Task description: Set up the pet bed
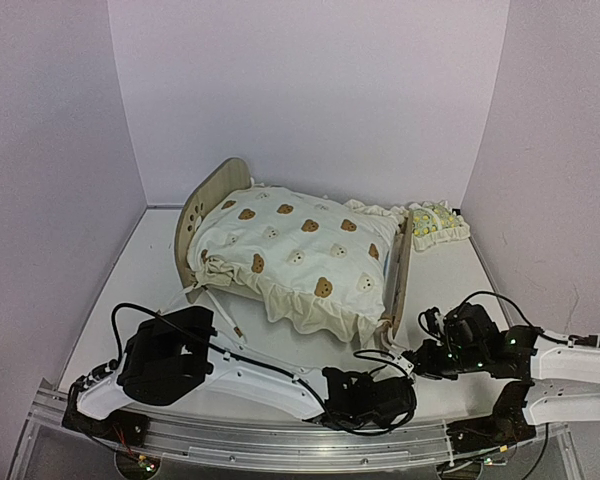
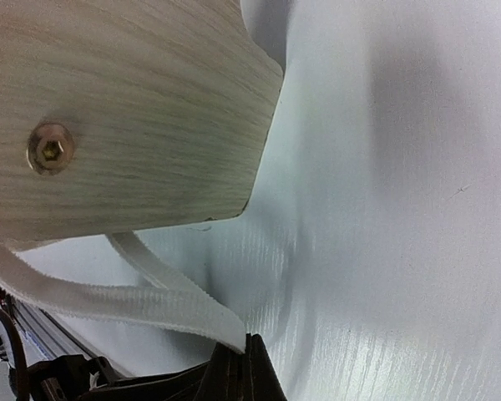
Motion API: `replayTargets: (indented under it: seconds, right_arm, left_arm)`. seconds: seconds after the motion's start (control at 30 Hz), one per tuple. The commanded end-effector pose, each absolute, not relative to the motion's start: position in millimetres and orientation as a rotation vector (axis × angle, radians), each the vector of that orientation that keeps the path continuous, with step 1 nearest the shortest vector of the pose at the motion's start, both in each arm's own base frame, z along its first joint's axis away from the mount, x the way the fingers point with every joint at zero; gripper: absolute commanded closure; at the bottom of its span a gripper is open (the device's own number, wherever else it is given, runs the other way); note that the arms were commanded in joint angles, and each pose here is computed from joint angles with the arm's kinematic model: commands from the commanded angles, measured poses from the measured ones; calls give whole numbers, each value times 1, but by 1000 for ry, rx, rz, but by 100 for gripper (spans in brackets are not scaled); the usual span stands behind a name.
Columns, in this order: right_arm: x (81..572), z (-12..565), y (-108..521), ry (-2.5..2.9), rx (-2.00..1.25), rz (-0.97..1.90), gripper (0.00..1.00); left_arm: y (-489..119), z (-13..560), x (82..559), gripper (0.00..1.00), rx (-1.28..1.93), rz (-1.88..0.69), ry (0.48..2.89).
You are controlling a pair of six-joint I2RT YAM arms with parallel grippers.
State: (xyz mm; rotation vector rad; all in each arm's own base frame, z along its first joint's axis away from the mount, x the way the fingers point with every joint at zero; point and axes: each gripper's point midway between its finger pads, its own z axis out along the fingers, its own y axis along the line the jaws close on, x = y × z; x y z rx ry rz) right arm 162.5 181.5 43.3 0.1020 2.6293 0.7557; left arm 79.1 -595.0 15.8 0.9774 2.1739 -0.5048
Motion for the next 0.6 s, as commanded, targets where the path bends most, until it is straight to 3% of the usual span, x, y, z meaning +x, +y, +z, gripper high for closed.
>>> replayTargets:
  seconds: [0.0,0.43,0.57]
  right_arm:
    - [180,75,198,2517,116,855,100]
    - [181,79,201,2510,92,858,100]
    - [181,77,202,2525,80,855,93]
  left_arm:
    - [-590,-18,31,100,1183,-477,2168]
    - [-567,19,61,100,1090,-446,2095]
    - [-567,27,66,100,1067,-480,2086]
